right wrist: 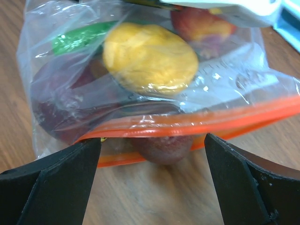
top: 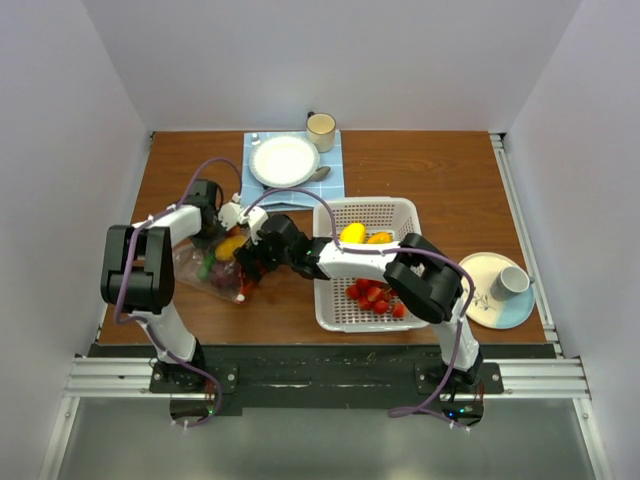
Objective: Open the zip-top bag and remove the fake food
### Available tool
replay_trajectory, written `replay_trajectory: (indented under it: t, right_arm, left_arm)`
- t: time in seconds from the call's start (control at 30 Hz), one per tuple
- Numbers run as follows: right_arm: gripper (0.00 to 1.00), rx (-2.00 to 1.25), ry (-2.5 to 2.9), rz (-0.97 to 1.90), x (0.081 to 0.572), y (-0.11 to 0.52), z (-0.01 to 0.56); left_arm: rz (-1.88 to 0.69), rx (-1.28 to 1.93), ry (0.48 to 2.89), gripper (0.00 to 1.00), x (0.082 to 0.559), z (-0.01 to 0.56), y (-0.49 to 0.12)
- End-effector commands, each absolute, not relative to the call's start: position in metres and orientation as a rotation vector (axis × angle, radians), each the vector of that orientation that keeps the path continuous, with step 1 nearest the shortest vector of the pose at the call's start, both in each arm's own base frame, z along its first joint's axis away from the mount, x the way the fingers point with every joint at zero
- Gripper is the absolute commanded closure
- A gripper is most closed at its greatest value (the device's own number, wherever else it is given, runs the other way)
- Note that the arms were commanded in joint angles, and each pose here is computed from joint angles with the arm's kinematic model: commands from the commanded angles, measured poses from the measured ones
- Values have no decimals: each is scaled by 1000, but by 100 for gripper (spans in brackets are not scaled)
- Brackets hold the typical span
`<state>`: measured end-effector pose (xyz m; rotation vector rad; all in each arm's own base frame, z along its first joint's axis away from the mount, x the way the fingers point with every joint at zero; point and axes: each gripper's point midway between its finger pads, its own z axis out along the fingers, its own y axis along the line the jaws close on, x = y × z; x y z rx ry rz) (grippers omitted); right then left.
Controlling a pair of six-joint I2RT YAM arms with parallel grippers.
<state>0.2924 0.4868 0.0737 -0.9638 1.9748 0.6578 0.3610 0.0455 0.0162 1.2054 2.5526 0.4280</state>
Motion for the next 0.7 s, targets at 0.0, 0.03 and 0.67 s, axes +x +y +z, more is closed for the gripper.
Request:
replay_trajectory:
  t: [0.0, 0.03, 0.67]
  right_arm:
    - [3, -957, 1967, 716, 287, 500, 72]
    - [3, -950, 1970, 709, 289, 501, 70]
    - [68, -831, 1942, 533, 278, 418, 166]
  left_arm:
    - [309, 1228, 2527, 100, 365, 16, 23]
    - [304, 1229, 2522, 100, 365, 18, 21]
    - [355, 1147, 2496, 100, 368, 71, 18]
